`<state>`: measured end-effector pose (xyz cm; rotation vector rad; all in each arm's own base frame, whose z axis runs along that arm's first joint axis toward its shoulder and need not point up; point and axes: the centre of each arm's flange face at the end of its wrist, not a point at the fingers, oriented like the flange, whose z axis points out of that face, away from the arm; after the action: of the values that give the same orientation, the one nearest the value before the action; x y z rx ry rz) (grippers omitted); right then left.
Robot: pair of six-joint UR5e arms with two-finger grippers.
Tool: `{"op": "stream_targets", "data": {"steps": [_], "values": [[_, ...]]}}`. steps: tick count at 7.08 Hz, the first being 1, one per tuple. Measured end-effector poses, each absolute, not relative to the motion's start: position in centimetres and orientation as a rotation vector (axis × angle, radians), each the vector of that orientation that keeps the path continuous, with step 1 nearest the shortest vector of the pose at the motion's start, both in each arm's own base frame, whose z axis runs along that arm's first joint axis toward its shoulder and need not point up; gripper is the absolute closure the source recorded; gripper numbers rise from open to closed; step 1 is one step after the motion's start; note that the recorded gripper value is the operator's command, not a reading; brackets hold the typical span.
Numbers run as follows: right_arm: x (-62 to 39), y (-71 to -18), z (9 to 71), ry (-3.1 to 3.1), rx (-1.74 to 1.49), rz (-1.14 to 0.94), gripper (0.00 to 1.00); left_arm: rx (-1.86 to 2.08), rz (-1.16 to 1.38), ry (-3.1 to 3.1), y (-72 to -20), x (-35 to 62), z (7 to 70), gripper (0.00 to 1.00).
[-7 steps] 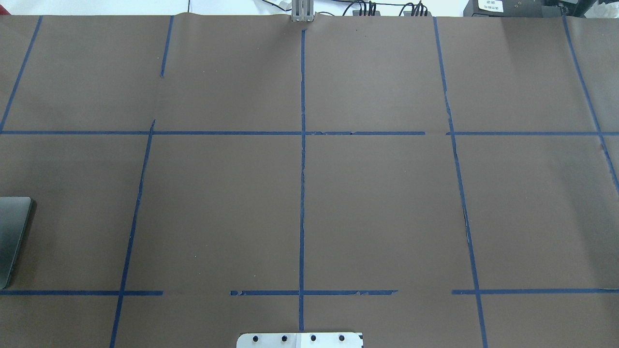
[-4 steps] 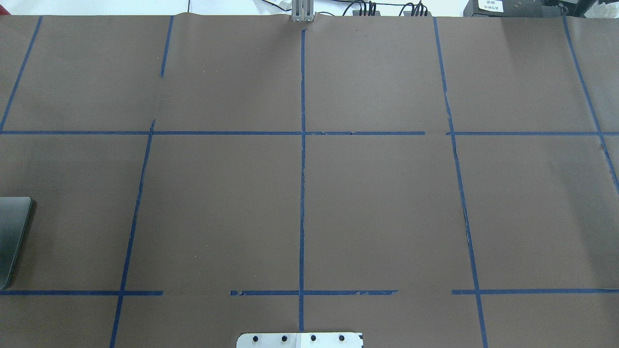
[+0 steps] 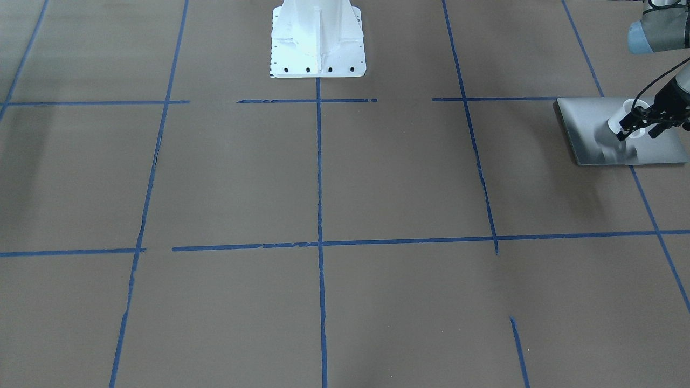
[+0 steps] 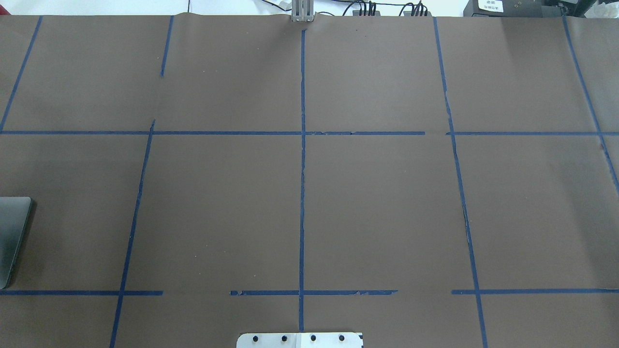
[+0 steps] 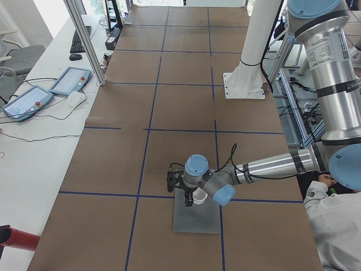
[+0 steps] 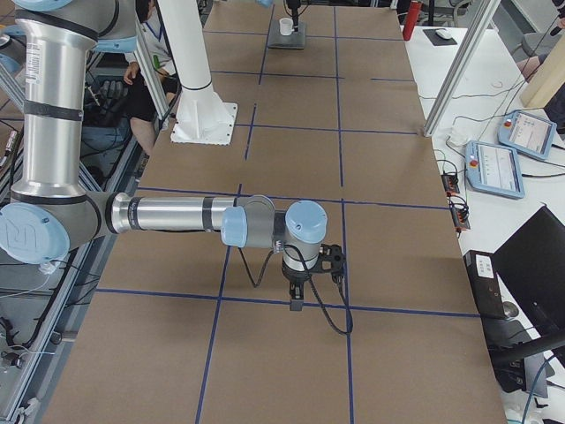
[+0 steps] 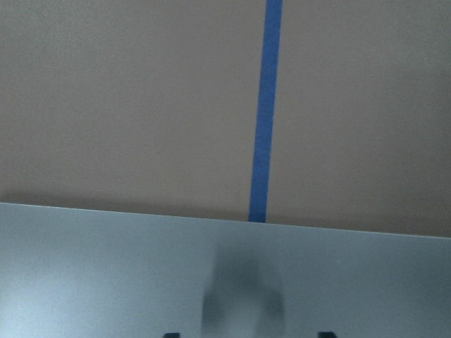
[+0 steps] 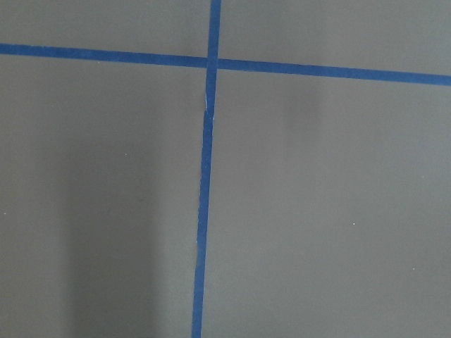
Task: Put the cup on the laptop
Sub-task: 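Lower the mug onto the laptop lid and open the left gripper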
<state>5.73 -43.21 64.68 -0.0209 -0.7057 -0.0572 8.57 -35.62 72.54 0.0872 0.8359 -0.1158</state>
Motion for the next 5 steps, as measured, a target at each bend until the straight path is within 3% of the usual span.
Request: {"op": "stream_targets", "data": {"steps": [5], "values": [[5.7, -43.2, 64.6, -0.706, -0.021, -0.057, 0.0, 0.123, -0.021, 0.754, -37.7, -0.2, 66.1, 0.0]]}}
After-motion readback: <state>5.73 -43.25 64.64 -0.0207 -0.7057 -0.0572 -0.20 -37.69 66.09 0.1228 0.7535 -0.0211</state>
